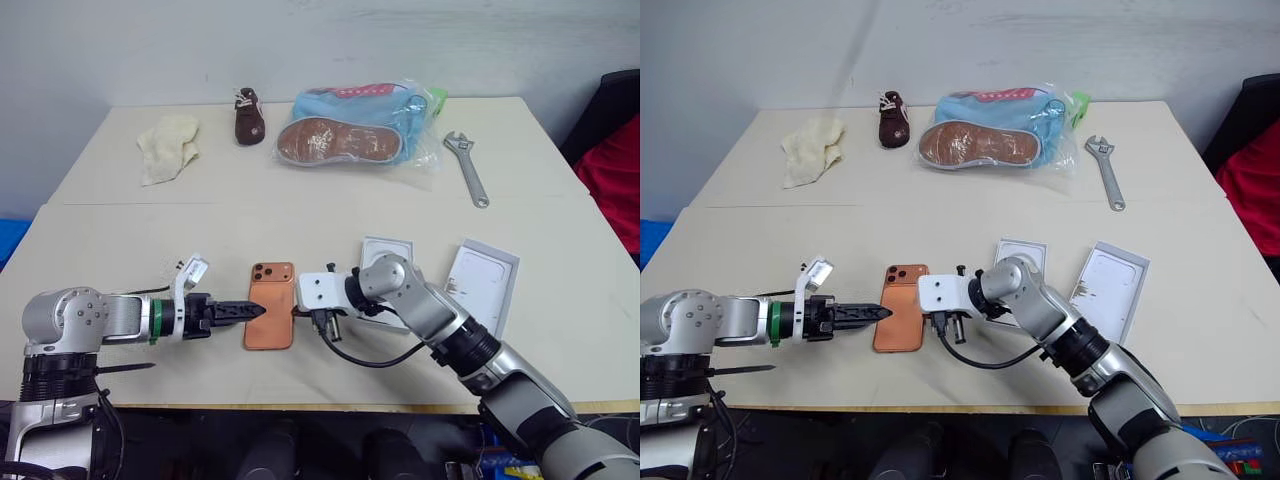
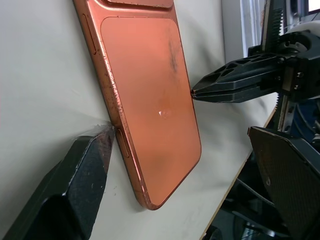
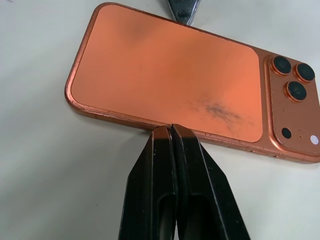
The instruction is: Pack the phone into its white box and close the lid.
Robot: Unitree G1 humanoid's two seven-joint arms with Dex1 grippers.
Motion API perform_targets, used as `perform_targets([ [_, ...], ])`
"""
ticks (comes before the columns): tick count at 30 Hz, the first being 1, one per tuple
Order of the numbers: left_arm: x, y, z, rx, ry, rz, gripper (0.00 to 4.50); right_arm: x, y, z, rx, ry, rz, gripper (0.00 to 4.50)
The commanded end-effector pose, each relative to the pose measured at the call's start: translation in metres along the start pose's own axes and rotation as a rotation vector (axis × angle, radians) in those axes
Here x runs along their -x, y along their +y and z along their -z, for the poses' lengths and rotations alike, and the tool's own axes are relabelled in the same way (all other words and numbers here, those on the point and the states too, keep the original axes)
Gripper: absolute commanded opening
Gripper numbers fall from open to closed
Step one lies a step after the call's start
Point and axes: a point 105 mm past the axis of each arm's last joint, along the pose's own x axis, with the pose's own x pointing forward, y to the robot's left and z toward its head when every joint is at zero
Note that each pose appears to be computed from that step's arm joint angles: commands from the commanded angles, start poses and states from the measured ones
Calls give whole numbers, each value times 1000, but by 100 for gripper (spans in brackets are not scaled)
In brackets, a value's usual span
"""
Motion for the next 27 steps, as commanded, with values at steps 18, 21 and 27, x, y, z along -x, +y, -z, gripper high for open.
perform_targets([
  [18,-26,11,42,18,233,-103,450,-5,-2,-1,62,16,-10,4],
  [21,-43,2,45,26,230,-44,450,-8,-3,-5,34,-5,-12,4],
  [27,-47,-21,24,150,101,211,450,-4,-1,-4,1,-18,-9,4],
])
